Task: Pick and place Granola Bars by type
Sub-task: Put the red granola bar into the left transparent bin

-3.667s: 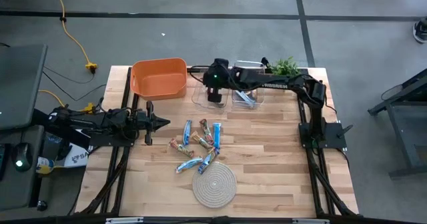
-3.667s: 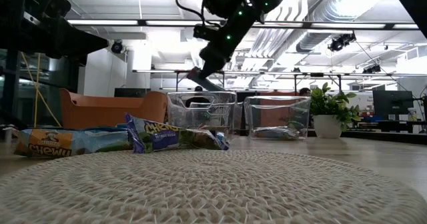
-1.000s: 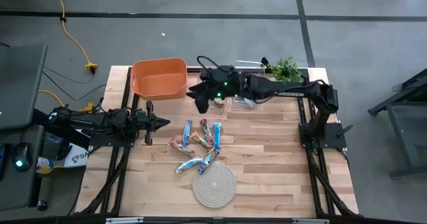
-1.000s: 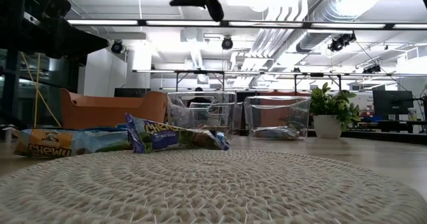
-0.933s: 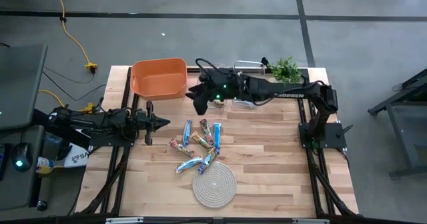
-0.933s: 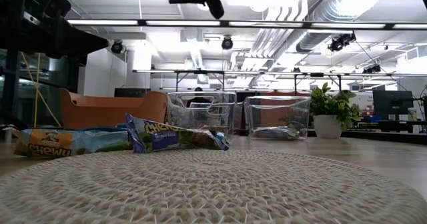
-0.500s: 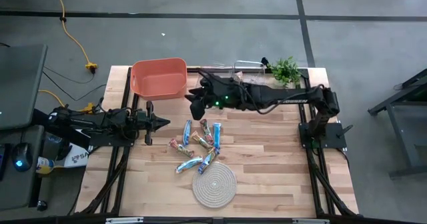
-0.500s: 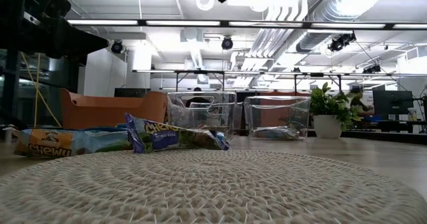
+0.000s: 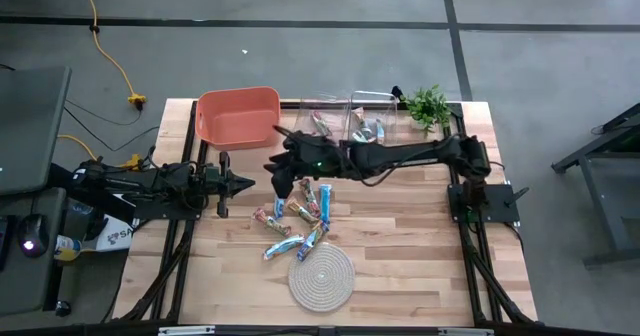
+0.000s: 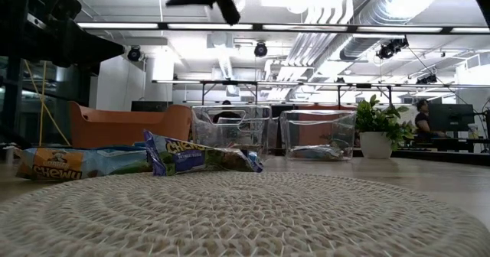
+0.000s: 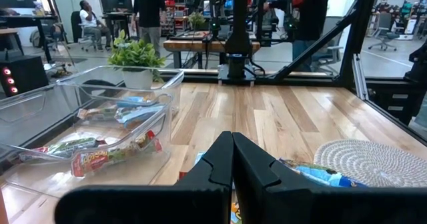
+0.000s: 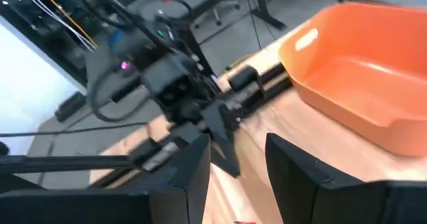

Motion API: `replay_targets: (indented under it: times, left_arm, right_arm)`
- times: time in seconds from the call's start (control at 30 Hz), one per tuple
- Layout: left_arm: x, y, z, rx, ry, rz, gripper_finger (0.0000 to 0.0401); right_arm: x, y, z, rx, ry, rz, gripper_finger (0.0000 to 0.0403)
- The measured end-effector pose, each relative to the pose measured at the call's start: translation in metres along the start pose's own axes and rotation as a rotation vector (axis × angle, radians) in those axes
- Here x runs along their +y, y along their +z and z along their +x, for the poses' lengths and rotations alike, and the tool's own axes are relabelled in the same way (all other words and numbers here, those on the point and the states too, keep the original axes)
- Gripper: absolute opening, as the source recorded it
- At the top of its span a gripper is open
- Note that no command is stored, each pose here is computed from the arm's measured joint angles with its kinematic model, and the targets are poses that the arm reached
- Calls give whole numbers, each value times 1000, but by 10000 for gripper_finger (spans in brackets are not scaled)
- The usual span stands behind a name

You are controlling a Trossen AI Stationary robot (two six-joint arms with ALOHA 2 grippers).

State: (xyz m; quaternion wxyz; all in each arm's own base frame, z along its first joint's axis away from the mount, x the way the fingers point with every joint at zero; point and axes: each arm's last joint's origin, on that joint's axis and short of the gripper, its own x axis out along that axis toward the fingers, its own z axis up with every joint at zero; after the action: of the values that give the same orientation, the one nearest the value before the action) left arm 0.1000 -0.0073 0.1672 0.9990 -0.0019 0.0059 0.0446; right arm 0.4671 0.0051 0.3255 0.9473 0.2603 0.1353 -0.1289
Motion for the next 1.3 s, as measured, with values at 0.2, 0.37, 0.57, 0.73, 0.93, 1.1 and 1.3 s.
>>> replay_targets:
  times: [0.2, 0.37, 0.57, 0.73, 0.93, 1.1, 1.3]
  left_arm:
    - [0, 0, 0, 0, 0, 0, 0]
    - [0, 0, 0, 0, 0, 0, 0]
    - [0, 0, 0, 0, 0, 0, 0]
    - [0, 0, 0, 0, 0, 0, 0]
    - [0, 0, 0, 0, 0, 0, 0]
    - [0, 0, 0, 0, 0, 0, 0]
    - [0, 0, 0, 0, 0, 0, 0]
  right_arm:
    - [-21, -25, 25, 117, -82, -17, 129]
    - [-39, -56, 42, 292, -143, 21, 129]
    - [-57, -91, 51, 482, -284, 206, 129]
    - [-61, -95, 52, 496, -332, 264, 129]
    - [-68, -95, 51, 523, -364, 297, 129]
    - [-76, -100, 45, 590, -449, 257, 131]
    - [-76, -100, 44, 592, -463, 239, 184]
